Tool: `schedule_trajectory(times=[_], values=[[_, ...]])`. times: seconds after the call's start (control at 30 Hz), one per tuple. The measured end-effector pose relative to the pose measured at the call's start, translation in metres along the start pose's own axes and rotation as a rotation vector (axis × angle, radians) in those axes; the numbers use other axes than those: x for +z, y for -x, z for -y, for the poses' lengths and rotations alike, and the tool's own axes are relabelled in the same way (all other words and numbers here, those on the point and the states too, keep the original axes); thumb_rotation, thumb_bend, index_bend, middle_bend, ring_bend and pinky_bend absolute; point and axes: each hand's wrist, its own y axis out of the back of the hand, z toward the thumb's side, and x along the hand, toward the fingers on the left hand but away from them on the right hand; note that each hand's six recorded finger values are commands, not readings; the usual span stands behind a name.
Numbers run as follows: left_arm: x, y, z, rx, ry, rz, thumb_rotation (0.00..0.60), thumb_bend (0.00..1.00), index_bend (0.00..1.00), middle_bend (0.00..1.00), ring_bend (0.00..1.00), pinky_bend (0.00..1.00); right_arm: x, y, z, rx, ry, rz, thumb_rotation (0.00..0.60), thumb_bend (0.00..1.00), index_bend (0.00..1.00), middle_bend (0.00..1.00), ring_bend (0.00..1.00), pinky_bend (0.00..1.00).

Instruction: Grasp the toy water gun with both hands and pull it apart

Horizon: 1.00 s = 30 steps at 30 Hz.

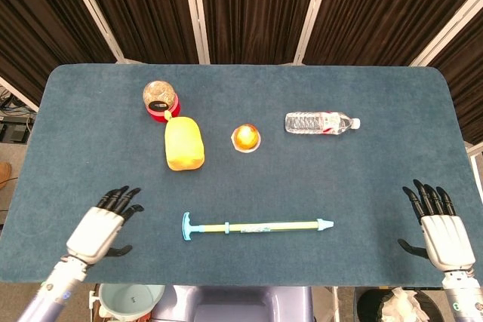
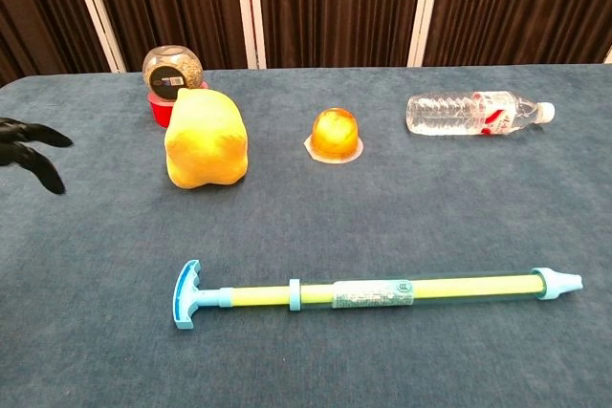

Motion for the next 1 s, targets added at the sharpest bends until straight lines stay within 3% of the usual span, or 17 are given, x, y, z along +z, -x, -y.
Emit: schedule_trajectory(times=[1.0], values=[[0.108, -0.086, 0.047, -0.089, -0.055, 0.040, 0.600, 0.16, 0.39, 0.09, 0.02, 0.13, 0.001, 0.001, -0.001, -0.004, 0.039, -0.004, 0.600, 0.08, 0.13, 0.00, 0.00, 0.04]])
